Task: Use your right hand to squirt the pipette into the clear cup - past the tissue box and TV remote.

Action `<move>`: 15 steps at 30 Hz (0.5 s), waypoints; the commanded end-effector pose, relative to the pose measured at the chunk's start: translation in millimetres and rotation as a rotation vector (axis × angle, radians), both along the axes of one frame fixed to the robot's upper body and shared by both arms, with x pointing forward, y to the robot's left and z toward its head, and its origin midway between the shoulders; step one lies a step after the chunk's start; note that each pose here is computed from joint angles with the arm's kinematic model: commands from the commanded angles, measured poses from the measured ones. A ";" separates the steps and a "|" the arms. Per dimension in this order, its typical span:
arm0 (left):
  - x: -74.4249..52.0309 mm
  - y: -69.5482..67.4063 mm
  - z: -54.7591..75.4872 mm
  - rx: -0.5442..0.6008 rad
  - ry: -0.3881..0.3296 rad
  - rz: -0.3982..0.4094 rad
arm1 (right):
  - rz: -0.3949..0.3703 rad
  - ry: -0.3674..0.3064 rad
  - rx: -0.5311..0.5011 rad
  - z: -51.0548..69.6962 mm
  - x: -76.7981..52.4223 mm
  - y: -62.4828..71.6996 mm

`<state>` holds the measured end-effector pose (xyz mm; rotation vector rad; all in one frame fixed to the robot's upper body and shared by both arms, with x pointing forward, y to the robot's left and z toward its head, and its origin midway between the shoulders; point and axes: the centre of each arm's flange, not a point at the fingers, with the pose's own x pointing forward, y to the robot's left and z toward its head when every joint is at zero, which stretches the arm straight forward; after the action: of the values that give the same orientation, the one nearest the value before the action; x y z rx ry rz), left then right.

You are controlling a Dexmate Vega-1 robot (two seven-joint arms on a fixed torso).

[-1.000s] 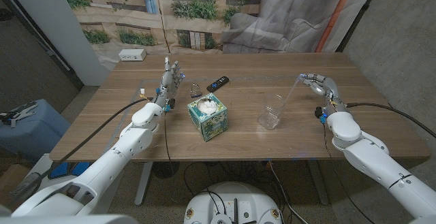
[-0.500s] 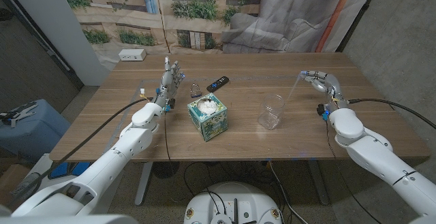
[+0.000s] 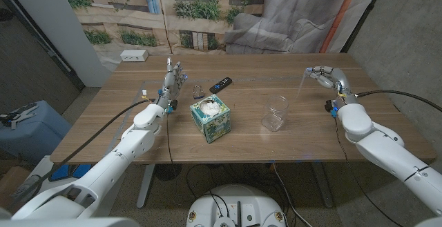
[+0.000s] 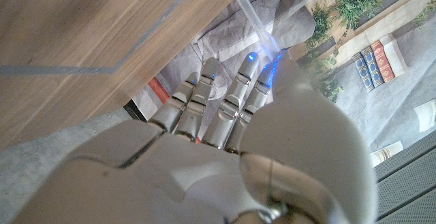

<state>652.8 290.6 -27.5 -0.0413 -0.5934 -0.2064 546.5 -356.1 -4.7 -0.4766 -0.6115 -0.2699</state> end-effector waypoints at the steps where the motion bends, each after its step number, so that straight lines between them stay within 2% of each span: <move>1: -0.1 0.2 0.1 0.000 0.000 0.000 | -0.095 -0.007 -0.128 13.9 -3.7 0.4; 15: -0.1 0.1 0.1 0.000 0.000 0.000 | -0.177 -0.035 -0.278 34.0 -0.4 8.1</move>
<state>652.6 290.8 -27.4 -0.0413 -0.5937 -0.2067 544.2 -351.7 15.5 -0.6697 -0.6273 -0.3235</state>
